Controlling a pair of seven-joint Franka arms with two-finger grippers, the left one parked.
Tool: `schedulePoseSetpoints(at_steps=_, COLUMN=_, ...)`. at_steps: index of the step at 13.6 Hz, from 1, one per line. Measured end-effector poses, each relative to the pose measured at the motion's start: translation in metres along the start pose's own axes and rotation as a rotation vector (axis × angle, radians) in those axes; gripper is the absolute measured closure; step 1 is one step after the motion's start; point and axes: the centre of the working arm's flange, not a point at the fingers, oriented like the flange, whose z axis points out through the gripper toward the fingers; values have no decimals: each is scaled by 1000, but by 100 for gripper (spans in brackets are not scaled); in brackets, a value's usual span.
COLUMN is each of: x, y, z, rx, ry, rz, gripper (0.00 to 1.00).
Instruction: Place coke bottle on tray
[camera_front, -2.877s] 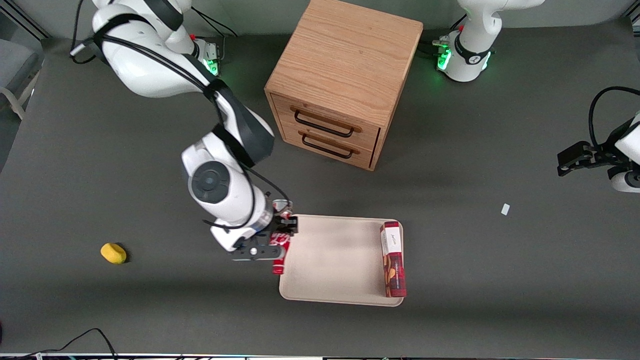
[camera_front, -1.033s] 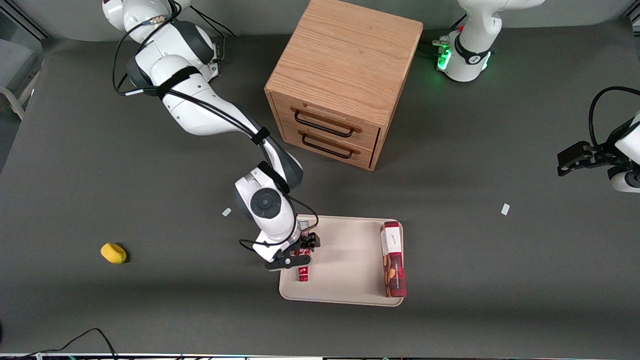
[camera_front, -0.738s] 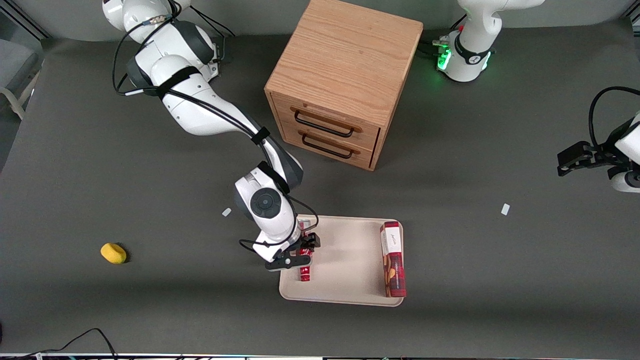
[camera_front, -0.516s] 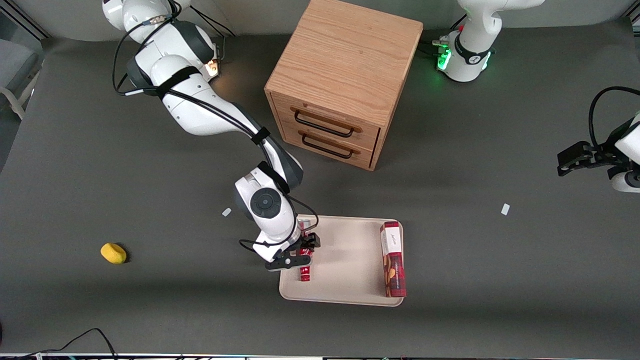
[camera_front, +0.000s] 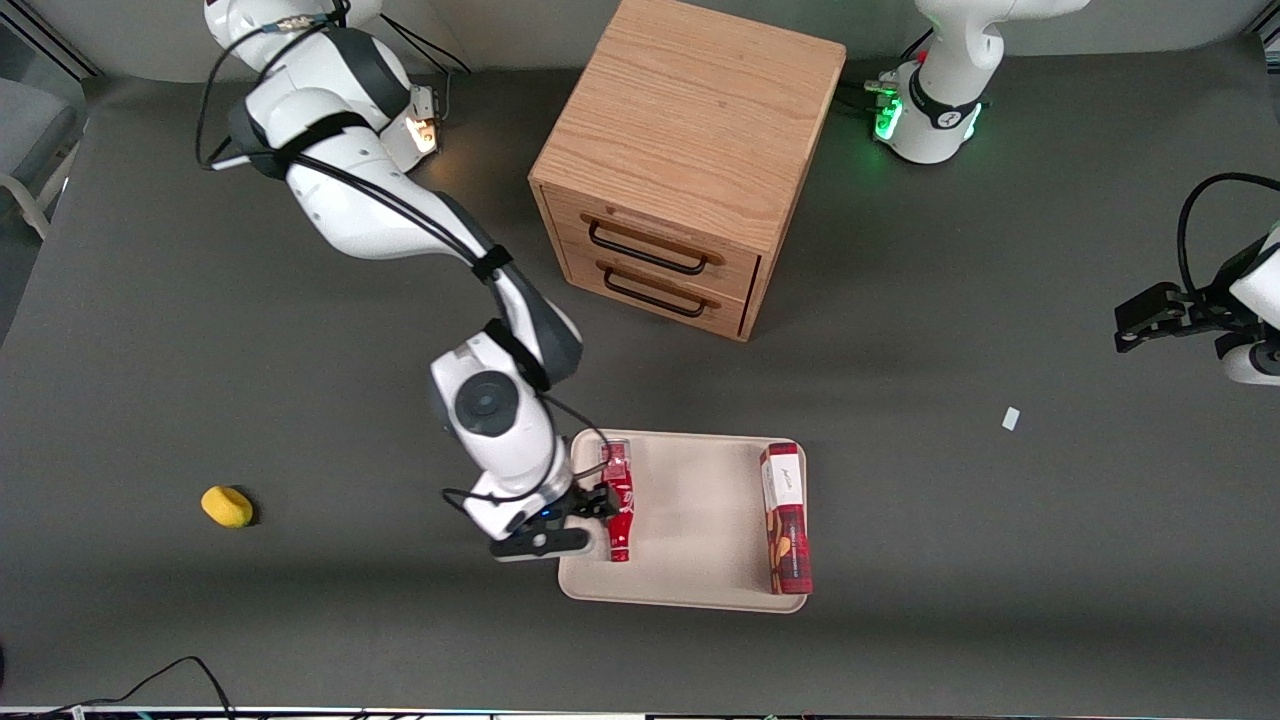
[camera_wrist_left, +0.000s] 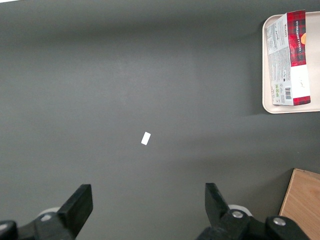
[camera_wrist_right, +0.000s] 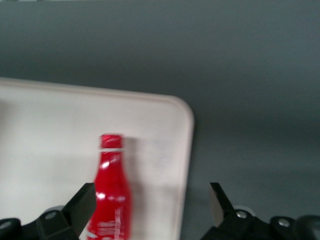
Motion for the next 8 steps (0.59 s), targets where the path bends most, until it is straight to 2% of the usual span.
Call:
schedulePoseSetpoints(at_steps=4, x=21, y=77, z=-73, rx=-60, ry=-32, rz=57, gripper=0)
schedulePoseSetpoints(at_steps=8, x=8, y=177, z=-131, rx=-17, ry=-107, rz=85, gripper=0)
